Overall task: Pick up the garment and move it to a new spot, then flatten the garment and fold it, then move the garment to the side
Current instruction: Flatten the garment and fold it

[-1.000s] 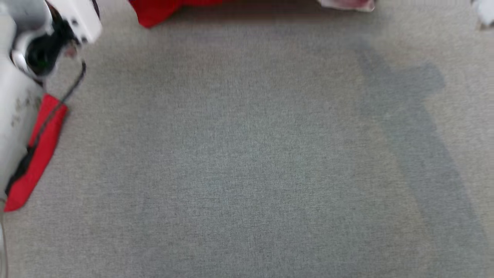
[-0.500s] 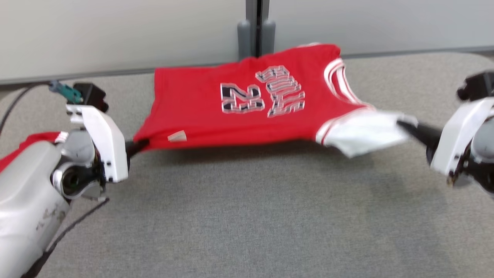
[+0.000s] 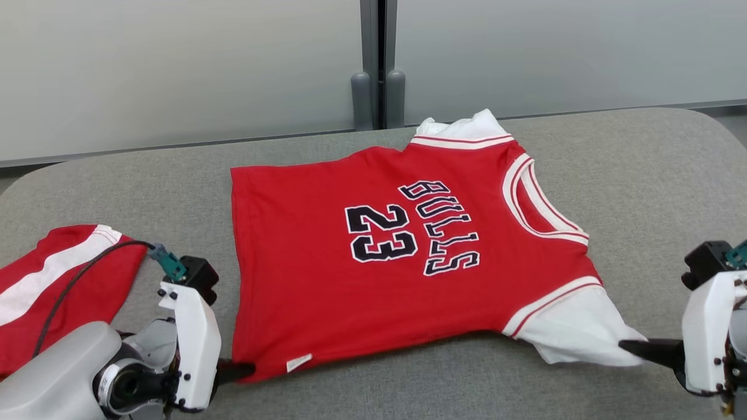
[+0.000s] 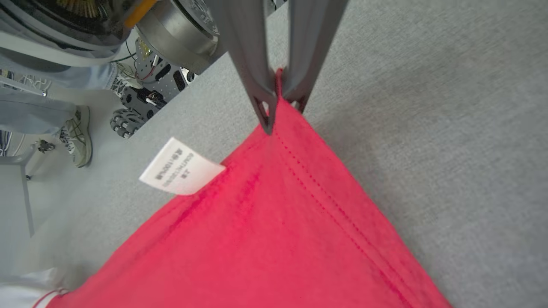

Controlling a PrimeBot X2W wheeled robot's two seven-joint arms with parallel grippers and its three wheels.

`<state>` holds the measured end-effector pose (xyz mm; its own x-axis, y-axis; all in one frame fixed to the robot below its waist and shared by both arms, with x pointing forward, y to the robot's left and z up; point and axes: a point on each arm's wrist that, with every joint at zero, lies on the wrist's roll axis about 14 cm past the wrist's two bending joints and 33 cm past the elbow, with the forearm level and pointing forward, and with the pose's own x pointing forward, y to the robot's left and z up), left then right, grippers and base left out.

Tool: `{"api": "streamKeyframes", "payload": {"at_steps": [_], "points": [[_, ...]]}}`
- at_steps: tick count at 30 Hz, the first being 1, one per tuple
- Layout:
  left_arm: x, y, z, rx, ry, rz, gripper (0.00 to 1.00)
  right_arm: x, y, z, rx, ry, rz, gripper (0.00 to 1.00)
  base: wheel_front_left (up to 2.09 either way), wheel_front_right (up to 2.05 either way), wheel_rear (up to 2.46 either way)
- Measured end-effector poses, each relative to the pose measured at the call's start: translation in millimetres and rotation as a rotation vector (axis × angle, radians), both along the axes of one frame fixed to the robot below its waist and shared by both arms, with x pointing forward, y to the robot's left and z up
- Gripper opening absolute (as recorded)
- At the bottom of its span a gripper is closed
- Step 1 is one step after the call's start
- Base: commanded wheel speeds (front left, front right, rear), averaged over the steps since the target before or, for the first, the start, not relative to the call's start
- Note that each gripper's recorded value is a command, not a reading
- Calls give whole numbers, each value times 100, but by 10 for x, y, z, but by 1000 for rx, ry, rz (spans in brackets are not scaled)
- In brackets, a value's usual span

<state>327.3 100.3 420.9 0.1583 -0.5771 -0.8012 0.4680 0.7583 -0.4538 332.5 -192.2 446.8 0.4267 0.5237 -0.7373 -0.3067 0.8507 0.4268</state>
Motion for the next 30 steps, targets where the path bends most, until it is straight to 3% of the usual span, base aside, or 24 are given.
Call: {"api": "streamKeyframes", "payload": {"at_steps": [7,16,30], "points": [[-295,64,-21,18,76,-32,0,-358,0,-80,21,109,48,0,0,0,0],[-377,78,-3,21,117,-34,0,-470,-78,-64,17,149,53,0,0,0,0],[182,184,28,83,111,-2,0,229,12,49,65,91,14,0,0,0,0]]}}
